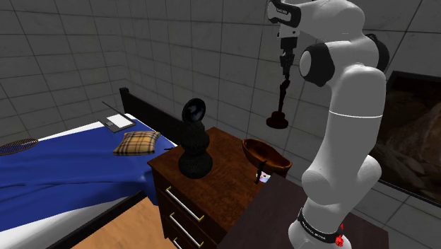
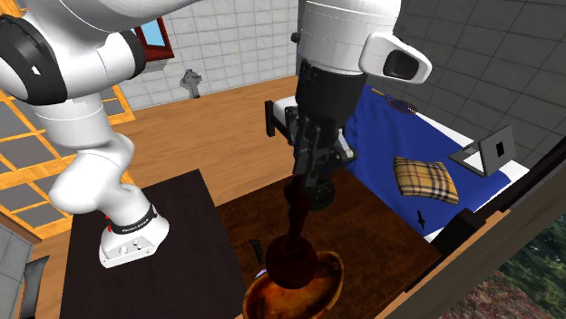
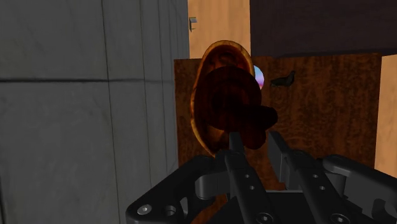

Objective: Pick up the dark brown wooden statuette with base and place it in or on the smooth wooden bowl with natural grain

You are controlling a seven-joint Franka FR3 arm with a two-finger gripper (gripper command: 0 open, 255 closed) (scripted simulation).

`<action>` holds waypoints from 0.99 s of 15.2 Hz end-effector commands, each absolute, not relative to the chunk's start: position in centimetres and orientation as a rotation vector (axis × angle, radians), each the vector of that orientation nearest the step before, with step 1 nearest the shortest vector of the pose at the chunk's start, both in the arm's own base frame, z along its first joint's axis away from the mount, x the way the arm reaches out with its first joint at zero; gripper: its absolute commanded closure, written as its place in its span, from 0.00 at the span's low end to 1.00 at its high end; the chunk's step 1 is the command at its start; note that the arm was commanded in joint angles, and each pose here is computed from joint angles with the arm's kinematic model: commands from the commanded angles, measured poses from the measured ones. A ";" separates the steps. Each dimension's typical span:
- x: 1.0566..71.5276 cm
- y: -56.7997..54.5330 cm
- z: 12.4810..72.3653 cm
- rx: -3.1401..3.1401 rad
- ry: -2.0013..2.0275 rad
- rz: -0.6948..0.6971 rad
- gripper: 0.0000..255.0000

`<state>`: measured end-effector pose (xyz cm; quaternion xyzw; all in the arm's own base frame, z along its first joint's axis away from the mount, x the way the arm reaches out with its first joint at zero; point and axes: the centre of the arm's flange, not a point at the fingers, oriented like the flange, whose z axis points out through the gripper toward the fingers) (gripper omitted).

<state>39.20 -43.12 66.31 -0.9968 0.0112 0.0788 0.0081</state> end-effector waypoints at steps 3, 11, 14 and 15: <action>39.2 -43.1 64.2 -3.116 0.034 0.245 1.00; 39.2 -43.1 59.9 -3.116 0.034 0.245 1.00; 39.2 -43.1 58.4 -3.116 0.034 0.245 1.00; 39.2 -43.1 57.8 -3.116 0.034 0.245 1.00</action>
